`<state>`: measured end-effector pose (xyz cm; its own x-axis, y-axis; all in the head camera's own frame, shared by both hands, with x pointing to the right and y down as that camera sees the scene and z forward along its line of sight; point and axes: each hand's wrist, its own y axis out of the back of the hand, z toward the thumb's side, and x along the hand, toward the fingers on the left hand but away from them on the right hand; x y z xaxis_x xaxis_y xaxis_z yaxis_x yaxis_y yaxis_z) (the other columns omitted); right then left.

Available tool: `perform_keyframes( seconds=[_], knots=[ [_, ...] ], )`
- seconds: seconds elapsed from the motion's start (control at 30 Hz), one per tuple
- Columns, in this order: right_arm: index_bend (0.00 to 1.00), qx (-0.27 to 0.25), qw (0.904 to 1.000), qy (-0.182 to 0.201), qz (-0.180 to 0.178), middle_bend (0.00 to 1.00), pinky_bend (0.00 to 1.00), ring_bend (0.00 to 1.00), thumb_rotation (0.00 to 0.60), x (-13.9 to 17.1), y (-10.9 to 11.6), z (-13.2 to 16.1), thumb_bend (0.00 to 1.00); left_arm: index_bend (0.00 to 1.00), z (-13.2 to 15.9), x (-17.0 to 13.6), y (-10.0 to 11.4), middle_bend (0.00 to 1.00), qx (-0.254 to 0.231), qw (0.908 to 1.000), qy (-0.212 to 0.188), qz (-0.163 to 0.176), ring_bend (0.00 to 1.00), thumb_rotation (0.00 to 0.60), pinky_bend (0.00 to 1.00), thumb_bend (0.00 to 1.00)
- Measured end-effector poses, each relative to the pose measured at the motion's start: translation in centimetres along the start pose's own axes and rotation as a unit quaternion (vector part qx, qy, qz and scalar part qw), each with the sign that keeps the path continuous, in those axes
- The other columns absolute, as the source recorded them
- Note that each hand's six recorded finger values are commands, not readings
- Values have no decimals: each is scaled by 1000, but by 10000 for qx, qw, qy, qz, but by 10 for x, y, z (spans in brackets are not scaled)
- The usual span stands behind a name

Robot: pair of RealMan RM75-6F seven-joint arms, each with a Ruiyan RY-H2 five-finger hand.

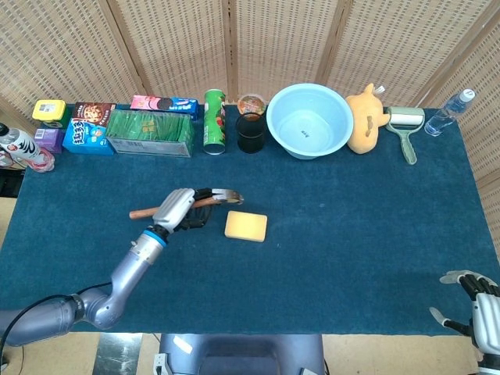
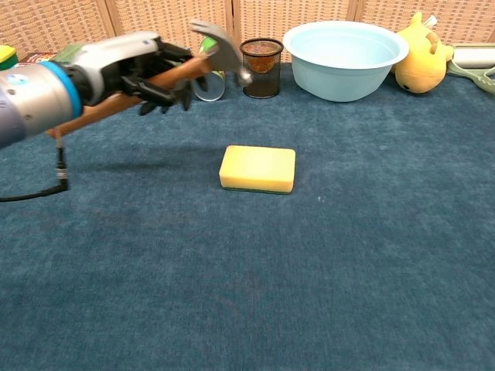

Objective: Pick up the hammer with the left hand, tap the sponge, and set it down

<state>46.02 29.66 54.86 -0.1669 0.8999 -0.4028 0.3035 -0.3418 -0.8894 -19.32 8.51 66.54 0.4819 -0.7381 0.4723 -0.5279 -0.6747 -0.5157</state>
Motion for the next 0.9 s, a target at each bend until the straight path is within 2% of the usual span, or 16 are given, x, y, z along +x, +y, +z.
perform_keyframes(
  seconds=[0.27,0.37,0.43,0.47,0.53,0.6,0.7,0.8,0.9],
  knots=[
    [399,-4,9999,116,117,350,202,267,600,-6,-8,9,120,553,-50,-23,12,601,301,9974,636,-185,658,600,763,789],
    [399,7,9997,159,175,350,202,267,600,-8,-11,13,120,553,-65,-27,13,601,424,9954,819,-252,651,600,701,721],
    [399,22,9997,187,182,350,202,267,600,-9,-12,15,119,525,-73,-30,12,589,481,9941,920,-301,601,600,622,654],
    [399,31,9996,198,176,350,202,267,600,-9,-11,16,120,481,-76,-32,12,558,502,9936,965,-319,546,600,569,606],
    [399,65,9996,218,149,350,202,267,600,-10,-10,18,120,370,-79,-33,11,467,509,9932,983,-354,432,600,484,502],
    [399,96,9995,255,129,350,202,267,600,-10,-8,20,119,226,-79,-35,7,344,562,9928,949,-457,265,600,367,358],
    [399,120,9994,292,114,350,202,267,600,-11,-6,23,119,92,-79,-38,5,213,758,9919,838,-587,103,600,241,226],
    [399,140,9993,333,102,350,202,267,600,-11,-5,25,119,66,-78,-42,7,167,1037,9900,751,-589,51,600,191,179],
    [399,215,9989,414,72,350,201,267,600,-15,-2,28,120,65,-79,-50,14,160,1268,9882,722,-464,51,600,189,177]
  ],
)
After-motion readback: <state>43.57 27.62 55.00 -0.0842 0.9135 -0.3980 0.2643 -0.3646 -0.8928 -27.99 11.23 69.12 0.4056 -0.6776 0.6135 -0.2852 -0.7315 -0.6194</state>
